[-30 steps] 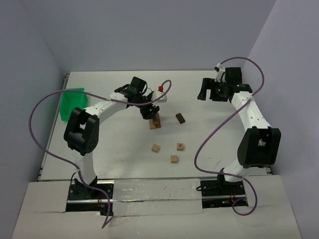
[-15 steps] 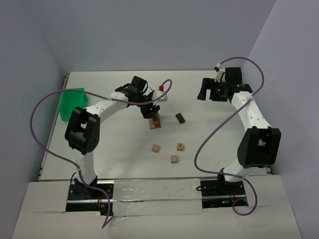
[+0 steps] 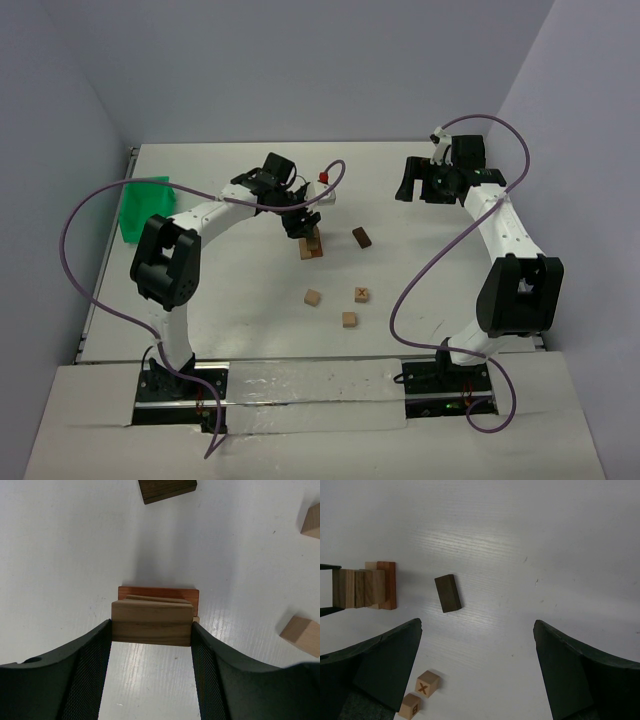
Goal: Build the wood block tower
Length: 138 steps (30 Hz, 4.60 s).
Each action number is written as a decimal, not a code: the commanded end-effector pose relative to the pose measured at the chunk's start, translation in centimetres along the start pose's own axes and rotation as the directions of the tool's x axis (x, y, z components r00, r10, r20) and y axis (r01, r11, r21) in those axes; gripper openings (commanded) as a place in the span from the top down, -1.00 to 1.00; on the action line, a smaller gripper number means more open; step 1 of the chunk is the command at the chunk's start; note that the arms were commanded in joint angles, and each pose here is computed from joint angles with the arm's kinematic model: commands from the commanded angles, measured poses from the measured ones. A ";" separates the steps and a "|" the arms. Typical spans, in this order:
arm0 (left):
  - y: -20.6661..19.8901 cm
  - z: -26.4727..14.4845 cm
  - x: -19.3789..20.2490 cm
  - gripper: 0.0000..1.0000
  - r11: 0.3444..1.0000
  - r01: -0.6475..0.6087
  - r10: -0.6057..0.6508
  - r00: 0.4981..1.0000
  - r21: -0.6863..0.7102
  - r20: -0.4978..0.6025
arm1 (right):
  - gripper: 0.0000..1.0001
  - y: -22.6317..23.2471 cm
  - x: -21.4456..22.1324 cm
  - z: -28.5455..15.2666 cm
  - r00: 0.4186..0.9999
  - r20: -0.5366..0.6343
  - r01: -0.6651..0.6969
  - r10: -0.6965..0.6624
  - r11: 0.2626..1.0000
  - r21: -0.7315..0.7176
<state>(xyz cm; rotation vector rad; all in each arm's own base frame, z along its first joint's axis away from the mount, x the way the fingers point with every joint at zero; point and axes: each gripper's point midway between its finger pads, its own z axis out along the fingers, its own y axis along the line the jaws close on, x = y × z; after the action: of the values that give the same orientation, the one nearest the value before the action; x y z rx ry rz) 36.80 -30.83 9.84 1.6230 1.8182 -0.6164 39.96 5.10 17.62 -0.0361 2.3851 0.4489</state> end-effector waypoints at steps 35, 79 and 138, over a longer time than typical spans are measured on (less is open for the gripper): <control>1.1 -5.9 -6.6 -0.98 0.999 -0.030 0.031 0.989 -0.012 0.145 | -0.99 1.5 -2.1 -0.5 0.991 0.076 0.118 -0.111 0.989 -0.089; -1.6 -17.0 -1.5 -0.99 0.935 0.351 -0.344 0.857 0.054 0.383 | -0.86 6.3 11.1 12.4 -0.116 0.191 0.759 -0.975 -0.211 -0.616; 4.8 -20.1 3.2 -0.98 0.808 0.583 -0.485 0.744 -0.090 0.459 | 0.57 19.7 4.5 5.8 0.285 -0.005 0.831 -0.958 0.250 -0.498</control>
<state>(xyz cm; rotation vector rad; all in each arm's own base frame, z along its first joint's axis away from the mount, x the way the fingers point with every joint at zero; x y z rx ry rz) 37.73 -13.95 21.11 0.7217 1.9699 -0.8938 37.28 24.66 15.11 -1.8328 1.9800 0.3563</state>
